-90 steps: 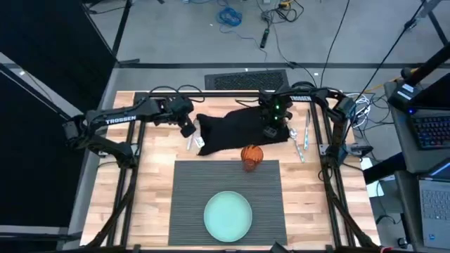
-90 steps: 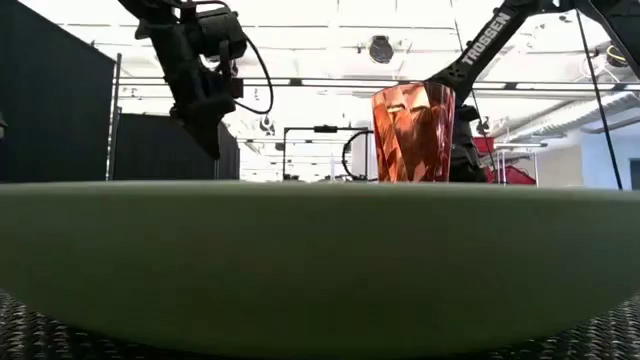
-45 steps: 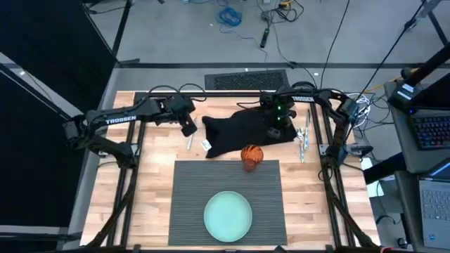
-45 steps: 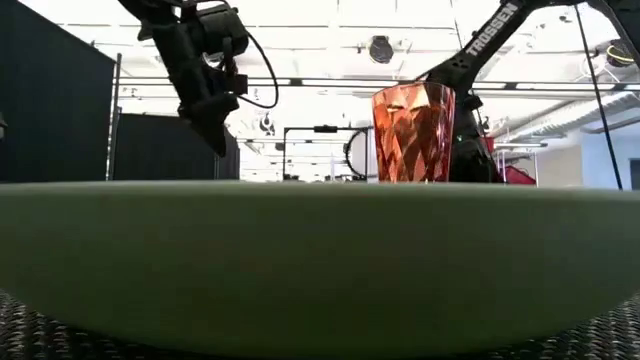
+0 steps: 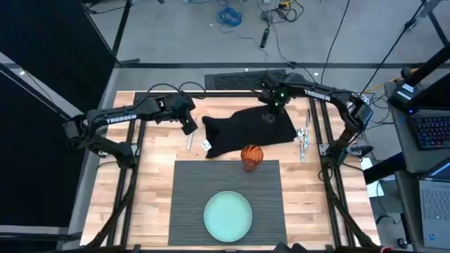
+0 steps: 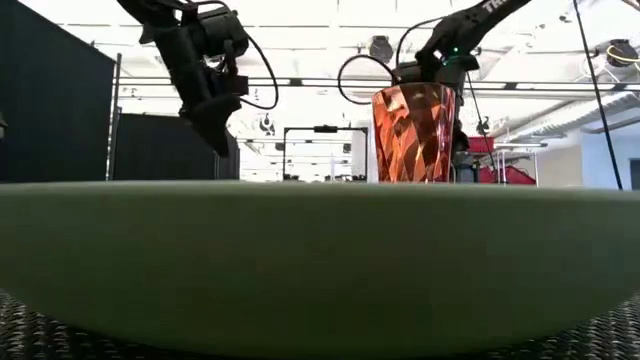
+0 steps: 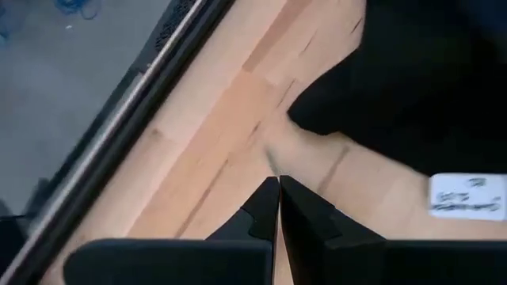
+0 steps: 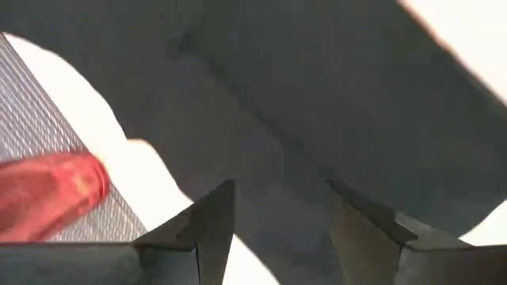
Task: Set table place
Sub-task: Fold the black napkin
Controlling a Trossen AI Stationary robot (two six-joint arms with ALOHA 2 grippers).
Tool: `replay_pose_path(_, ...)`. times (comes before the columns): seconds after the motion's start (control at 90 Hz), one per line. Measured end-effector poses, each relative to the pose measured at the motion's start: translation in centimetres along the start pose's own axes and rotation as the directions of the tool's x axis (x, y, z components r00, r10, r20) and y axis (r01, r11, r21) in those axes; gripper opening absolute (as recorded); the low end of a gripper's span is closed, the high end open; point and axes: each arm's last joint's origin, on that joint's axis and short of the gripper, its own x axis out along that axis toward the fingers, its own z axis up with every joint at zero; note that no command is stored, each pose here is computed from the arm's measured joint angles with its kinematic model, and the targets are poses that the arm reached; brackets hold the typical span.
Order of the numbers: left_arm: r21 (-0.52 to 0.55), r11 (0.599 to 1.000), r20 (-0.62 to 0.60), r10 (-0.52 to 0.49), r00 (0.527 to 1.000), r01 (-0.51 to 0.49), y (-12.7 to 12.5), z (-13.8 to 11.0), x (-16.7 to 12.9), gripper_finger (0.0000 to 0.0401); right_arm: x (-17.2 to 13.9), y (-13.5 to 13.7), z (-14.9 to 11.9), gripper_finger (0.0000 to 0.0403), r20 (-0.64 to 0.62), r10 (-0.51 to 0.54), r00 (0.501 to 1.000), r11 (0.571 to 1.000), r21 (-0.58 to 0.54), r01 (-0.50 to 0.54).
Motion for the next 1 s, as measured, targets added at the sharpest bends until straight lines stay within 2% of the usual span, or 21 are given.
replay_pose_path(0.133, 0.016, 0.996, 0.014, -0.089, 0.996, 0.089, -1.2, -1.1, 1.5, 0.0, -0.2, 0.0, 0.5, 0.0176, 0.064, 0.002, 0.998, 1.0, -0.024, 0.0)
replay_pose_path(0.244, 0.006, 0.993, -0.011, -0.116, 0.993, 0.116, -2.1, -2.0, 3.2, 0.0, -0.3, 0.0, 0.8, 0.0176, 0.096, 0.003, 0.995, 0.998, -0.059, 0.003)
replay_pose_path(0.389, -0.049, 0.978, 0.021, -0.2, 0.98, 0.201, -3.4, -1.8, 5.2, 0.0, -0.4, -0.9, 1.5, 0.0176, 0.161, -0.01, 0.987, 0.997, -0.074, 0.023)
replay_pose_path(0.478, -0.035, 0.965, 0.053, -0.259, 0.965, 0.261, -4.4, -1.4, 6.3, 0.0, -0.5, -1.8, 1.7, 0.0176, 0.184, -0.019, 0.983, 0.998, -0.052, 0.029)
replay_pose_path(0.578, -0.033, 0.958, 0.051, -0.283, 0.958, 0.285, -5.4, -1.2, 7.3, 0.0, -0.1, -3.1, 1.5, 0.0176, 0.148, -0.019, 0.989, 1.0, -0.007, 0.02)
replay_pose_path(0.7, -0.024, 0.952, 0.021, -0.303, 0.953, 0.304, -6.3, -1.5, 8.3, 0.0, 1.1, -4.5, 1.2, 0.0176, 0.081, 0.052, 0.995, 0.997, 0.048, -0.056)
replay_pose_path(0.867, -0.022, 0.951, 0.0, -0.308, 0.951, 0.308, -6.7, -1.9, 9.4, 0.0, 2.9, -5.8, 1.4, 0.0176, 0.034, 0.048, 0.998, 0.995, 0.084, -0.05)
replay_pose_path(0.933, -0.022, 0.951, 0.0, -0.308, 0.951, 0.308, -6.8, -1.9, 9.6, 0.0, 3.6, -6.1, 1.5, 0.0176, 0.019, 0.025, 1.0, 0.996, 0.088, -0.026)
replay_pose_path(1.0, -0.039, 0.951, -0.002, -0.307, 0.952, 0.307, -6.8, -1.9, 9.7, 0.0, 4.1, -6.5, 1.7, 0.0176, 0.009, -0.06, 0.998, 0.995, 0.083, 0.059)
